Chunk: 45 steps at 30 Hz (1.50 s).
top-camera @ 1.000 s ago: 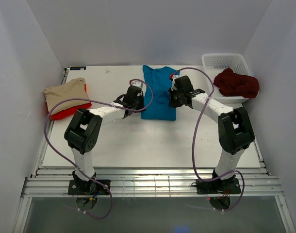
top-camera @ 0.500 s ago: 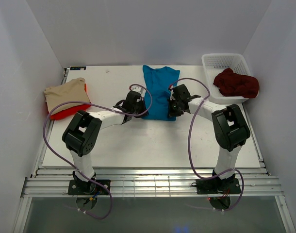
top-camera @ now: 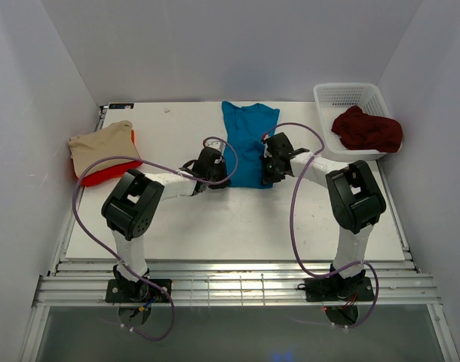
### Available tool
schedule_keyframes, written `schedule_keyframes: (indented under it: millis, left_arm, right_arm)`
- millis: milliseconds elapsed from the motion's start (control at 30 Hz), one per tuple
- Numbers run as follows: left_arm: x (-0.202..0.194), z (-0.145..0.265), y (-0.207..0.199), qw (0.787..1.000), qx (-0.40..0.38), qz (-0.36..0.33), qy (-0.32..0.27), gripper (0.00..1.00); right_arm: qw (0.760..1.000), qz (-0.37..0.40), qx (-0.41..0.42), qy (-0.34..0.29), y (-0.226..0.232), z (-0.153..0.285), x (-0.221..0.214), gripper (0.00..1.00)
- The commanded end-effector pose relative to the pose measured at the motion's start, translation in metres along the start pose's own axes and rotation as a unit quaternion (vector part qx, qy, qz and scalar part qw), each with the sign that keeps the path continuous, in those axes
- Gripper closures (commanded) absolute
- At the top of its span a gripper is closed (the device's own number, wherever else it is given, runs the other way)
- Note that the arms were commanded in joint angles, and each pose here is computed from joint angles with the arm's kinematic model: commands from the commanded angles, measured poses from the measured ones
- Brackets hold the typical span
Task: Fold and stack the t-shirts
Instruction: Fold the folded rectangular tshirt in 1/3 of the way
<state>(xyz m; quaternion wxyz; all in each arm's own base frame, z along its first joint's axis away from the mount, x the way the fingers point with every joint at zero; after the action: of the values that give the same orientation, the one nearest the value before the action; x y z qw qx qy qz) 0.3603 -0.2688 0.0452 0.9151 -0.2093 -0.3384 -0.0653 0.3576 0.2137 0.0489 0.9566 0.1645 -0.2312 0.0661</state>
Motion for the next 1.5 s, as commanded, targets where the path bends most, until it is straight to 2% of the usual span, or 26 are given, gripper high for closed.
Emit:
schedule_keyframes:
  millis: [0, 400, 600, 733, 1033, 1300, 1400, 1467]
  left_arm:
    - [-0.032, 0.002, 0.026, 0.997, 0.059, -0.012, 0.047, 1.0]
    - [-0.017, 0.003, 0.049, 0.988, 0.129, -0.064, 0.056, 1.0]
    - [-0.015, 0.006, 0.033, 0.994, 0.08, -0.059, 0.053, 1.0]
    - [-0.027, 0.012, 0.024, 0.995, 0.058, -0.052, 0.065, 1.0]
    - [-0.062, 0.052, 0.021, 0.994, 0.053, -0.048, 0.087, 1.0]
    - [-0.083, 0.092, 0.0, 0.994, 0.027, -0.05, 0.098, 1.0]
    - [-0.082, 0.106, -0.012, 0.994, 0.019, -0.058, 0.086, 1.0]
    - [-0.068, 0.116, -0.027, 0.996, 0.002, -0.062, 0.056, 1.0]
  right_arm:
    - [0.998, 0.007, -0.063, 0.021, -0.021, -0.002, -0.01, 0.92]
    - [0.994, 0.026, -0.108, 0.025, -0.034, 0.006, -0.004, 0.92]
    - [0.995, 0.026, -0.089, 0.036, -0.028, 0.004, -0.007, 0.92]
    - [0.995, 0.025, -0.085, 0.041, -0.028, 0.007, -0.013, 0.92]
    - [0.996, 0.018, -0.075, 0.05, -0.026, 0.036, -0.053, 0.92]
    - [0.994, 0.032, -0.064, 0.08, -0.005, 0.063, -0.097, 0.92]
    - [0.996, 0.034, -0.059, 0.064, 0.006, 0.079, -0.095, 0.92]
    - [0.998, 0.037, -0.046, 0.027, 0.019, 0.095, -0.076, 0.92]
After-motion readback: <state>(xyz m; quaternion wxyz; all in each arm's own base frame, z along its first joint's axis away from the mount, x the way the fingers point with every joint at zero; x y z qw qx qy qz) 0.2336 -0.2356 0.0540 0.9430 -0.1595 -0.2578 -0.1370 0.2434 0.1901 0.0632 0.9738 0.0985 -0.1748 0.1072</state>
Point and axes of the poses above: each gripper's point midway between its finger pads, its own z axis back along the fingers, its own y axis along the line the jaws close on, x = y × z, the point moved 3 cm from there along z, back along the fingers, and after that the axes turned 7 degrees about -z, right-handed, at the moved point
